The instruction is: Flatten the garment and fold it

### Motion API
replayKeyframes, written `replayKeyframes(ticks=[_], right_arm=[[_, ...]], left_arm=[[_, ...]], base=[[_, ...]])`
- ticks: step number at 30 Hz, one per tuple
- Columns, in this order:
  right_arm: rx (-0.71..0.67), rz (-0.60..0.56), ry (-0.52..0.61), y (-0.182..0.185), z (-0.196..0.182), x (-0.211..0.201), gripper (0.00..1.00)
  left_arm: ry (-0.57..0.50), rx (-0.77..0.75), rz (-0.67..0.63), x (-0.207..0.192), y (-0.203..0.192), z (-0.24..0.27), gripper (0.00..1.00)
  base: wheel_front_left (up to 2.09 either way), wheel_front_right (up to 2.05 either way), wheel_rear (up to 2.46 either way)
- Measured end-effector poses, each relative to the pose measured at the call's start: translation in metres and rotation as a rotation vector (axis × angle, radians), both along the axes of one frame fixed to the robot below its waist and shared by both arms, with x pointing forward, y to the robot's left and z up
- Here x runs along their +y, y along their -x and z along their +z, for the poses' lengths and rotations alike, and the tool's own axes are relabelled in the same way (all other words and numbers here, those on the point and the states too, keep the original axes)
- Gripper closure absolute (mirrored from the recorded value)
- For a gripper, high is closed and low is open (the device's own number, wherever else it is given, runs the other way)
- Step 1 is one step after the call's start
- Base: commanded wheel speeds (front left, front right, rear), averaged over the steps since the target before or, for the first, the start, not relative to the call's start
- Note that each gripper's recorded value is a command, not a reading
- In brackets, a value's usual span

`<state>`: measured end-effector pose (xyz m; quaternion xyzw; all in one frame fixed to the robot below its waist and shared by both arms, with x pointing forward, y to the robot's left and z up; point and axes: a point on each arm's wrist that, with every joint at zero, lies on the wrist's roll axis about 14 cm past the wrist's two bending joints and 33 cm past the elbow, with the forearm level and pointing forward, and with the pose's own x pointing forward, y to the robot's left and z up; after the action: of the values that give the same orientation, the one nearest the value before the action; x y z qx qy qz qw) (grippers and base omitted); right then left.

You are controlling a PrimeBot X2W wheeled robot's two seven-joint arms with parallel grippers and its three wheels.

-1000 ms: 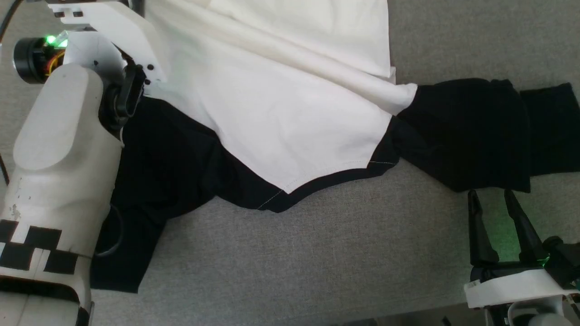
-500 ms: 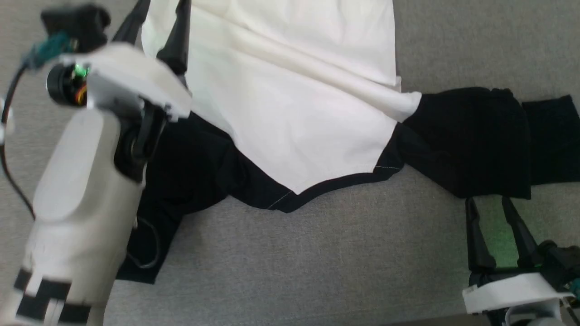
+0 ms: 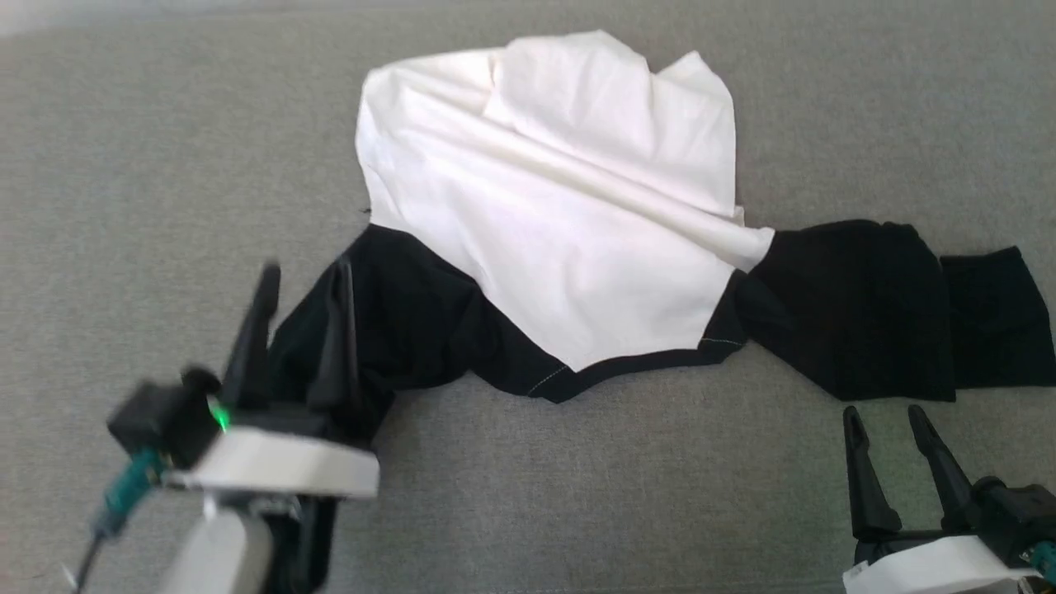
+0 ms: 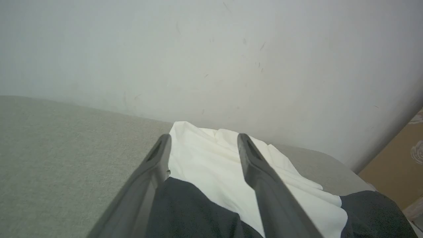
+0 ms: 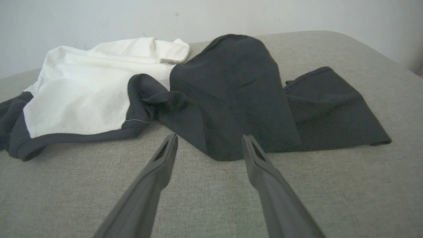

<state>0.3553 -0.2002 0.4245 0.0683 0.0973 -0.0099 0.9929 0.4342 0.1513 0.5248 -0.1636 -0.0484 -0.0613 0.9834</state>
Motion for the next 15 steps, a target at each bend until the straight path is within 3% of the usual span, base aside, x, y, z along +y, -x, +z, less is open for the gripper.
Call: replayKeyframes(ticks=[9, 15], right_arm=[[-0.021, 0.056, 0.002, -0.004, 0.010, 0.016, 0.00], [-0.095, 0.138, 0.033, -0.052, 0.049, 0.038, 0.00]], left_arm=[[-0.026, 0.070, 0.074, 0.005, 0.052, -0.023, 0.00], [-0.037, 0.039, 0.123, 0.017, 0.059, -0.015, 0.00]], base=[[0.00, 0.00, 0.00], [0.00, 0.00, 0.00]])
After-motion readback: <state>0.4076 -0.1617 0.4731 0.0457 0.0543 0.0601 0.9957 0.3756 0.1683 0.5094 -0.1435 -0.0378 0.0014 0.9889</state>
